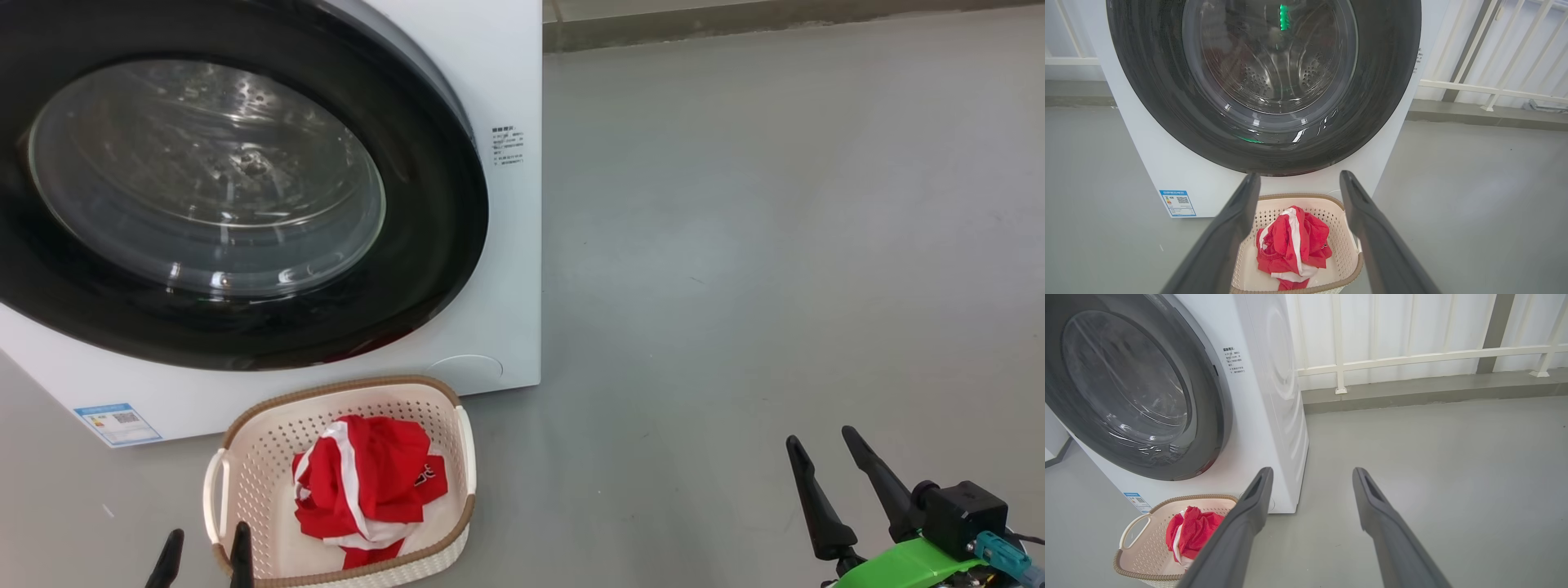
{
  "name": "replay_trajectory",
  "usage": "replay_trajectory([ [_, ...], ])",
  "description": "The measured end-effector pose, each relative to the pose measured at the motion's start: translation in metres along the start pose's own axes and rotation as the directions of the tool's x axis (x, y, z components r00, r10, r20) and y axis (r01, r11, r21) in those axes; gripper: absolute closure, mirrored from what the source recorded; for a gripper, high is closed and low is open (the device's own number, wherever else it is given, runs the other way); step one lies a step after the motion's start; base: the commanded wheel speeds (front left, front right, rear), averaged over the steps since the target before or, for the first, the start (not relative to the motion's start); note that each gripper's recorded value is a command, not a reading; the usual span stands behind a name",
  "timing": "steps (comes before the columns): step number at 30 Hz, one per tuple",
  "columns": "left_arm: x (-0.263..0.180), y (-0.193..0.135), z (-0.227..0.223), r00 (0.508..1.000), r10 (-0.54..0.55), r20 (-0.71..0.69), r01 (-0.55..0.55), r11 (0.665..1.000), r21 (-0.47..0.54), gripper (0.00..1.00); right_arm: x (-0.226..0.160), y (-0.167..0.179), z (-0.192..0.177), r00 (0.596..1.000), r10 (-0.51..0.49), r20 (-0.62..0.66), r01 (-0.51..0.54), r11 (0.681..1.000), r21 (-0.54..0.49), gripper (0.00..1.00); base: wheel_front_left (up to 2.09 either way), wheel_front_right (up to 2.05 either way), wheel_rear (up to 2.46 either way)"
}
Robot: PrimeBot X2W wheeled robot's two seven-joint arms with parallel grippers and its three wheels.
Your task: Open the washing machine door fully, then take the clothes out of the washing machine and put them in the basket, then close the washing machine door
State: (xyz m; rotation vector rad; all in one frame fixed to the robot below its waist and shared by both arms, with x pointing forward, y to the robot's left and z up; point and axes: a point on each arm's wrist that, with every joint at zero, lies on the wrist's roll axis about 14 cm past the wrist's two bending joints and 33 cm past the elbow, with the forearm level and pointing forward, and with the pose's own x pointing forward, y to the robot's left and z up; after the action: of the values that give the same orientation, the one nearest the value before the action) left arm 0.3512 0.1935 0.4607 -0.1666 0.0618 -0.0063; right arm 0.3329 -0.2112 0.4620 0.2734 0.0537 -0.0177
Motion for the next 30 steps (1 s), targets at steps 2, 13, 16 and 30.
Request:
replay_trajectory([
  [2,0.0,0.0,0.0,1.0,-0.001,0.001,0.001,1.0,-0.001,0.0,0.0,0.0,0.001,1.0,-0.001,0.002,0.001,1.0,0.0,0.0,0.0,0.0,0.0],
  [13,-0.004,-0.003,-0.016,0.999,0.006,-0.048,-0.007,1.0,-0.021,1.0,-0.005,0.001,-0.015,0.999,-0.012,-0.042,0.013,1.0,0.019,1.0,0.0,0.0,0.0],
  [16,-0.007,-0.005,-0.028,0.996,0.009,-0.084,-0.012,0.999,-0.035,1.0,-0.013,0.001,-0.032,0.996,-0.028,-0.09,0.032,0.999,0.038,1.0,0.0,0.0,0.0],
  [30,-0.011,-0.001,-0.034,0.992,0.044,-0.115,-0.064,0.983,-0.173,1.0,-0.014,-0.001,-0.039,0.991,-0.055,-0.124,0.074,0.985,0.158,1.0,0.0,0.0,0.0],
])
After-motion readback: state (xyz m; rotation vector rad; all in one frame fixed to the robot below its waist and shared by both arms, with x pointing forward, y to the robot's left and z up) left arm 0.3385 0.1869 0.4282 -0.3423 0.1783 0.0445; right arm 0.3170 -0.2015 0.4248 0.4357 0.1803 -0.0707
